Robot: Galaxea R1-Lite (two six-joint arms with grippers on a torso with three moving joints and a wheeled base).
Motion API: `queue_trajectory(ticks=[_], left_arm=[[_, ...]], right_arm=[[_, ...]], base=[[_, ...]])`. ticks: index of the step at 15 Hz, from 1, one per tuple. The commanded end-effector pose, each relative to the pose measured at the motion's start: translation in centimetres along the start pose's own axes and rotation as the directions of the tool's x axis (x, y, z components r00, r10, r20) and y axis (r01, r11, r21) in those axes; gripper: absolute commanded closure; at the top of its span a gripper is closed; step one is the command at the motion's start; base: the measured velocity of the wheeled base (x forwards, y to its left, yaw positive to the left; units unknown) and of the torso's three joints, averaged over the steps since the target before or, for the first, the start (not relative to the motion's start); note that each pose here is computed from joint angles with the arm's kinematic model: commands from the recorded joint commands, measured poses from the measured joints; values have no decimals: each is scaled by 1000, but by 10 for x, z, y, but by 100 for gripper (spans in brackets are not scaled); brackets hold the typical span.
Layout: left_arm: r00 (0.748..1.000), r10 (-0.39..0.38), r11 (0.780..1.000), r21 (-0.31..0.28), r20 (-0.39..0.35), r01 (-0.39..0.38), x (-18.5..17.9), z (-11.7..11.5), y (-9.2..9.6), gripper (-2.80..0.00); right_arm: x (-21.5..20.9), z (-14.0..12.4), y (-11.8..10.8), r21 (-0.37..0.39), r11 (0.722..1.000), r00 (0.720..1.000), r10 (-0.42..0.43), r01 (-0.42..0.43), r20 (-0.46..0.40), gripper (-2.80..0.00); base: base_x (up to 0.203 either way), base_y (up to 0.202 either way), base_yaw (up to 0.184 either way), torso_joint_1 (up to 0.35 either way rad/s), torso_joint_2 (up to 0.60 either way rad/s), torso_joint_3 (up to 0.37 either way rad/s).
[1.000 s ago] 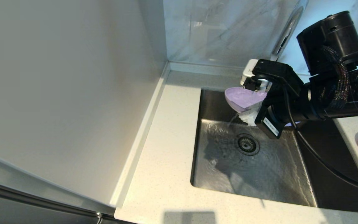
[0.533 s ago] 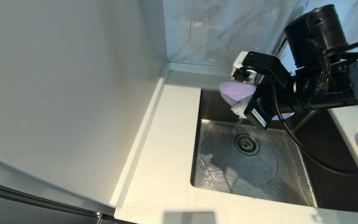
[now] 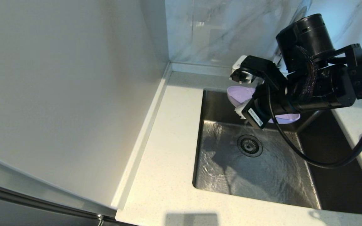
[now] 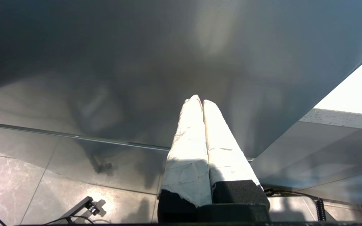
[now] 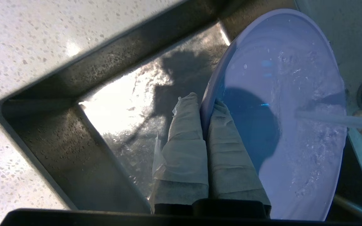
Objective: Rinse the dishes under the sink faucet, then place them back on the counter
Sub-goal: Rinse the plate
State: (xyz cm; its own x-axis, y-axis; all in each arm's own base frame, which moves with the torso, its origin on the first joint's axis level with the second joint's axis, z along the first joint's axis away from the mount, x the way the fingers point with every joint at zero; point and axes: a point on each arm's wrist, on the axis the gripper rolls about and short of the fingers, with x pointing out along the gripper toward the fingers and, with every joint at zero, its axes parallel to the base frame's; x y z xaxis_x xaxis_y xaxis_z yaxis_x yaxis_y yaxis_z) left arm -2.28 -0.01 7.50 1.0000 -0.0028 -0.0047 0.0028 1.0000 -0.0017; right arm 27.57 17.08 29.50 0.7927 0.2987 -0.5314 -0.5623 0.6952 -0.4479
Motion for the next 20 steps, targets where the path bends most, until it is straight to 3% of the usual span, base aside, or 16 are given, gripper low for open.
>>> queue_trajectory(ticks=[1, 5, 11, 13, 18, 19, 20], left_arm=[[1000, 0, 1000, 0, 0, 0, 0, 0, 0, 0], [1000, 0, 1000, 0, 0, 0, 0, 0, 0, 0], [1000, 0, 1000, 0, 0, 0, 0, 0, 0, 0], [1000, 0, 1000, 0, 0, 0, 0, 0, 0, 0], [1000, 0, 1000, 0, 0, 0, 0, 0, 0, 0], [1000, 0, 1000, 0, 0, 0, 0, 0, 0, 0], [1000, 0, 1000, 0, 0, 0, 0, 0, 0, 0]], right_arm=[[-1, -6, -8, 14, 1000, 1000, -22, 22, -18, 0], [-24, -20, -19, 36, 998, 999, -47, 48, -27, 0], [-81, -65, 0, 38, 996, 996, 85, -85, -15, 0], [-93, -71, 2, 105, 989, 994, 110, -108, -10, 0], [-114, -63, -11, 324, 919, 973, 188, -222, 134, 0], [-118, -61, -15, 384, 893, 970, 195, -236, 143, 0], [-123, -59, -19, 463, 849, 966, 208, -256, 152, 0]], base=[[0, 0, 0, 0, 0, 0], [0, 0, 0, 0, 0, 0], [0, 0, 0, 0, 0, 0], [0, 0, 0, 0, 0, 0], [0, 0, 0, 0, 0, 0], [0, 0, 0, 0, 0, 0], [0, 0, 0, 0, 0, 0]])
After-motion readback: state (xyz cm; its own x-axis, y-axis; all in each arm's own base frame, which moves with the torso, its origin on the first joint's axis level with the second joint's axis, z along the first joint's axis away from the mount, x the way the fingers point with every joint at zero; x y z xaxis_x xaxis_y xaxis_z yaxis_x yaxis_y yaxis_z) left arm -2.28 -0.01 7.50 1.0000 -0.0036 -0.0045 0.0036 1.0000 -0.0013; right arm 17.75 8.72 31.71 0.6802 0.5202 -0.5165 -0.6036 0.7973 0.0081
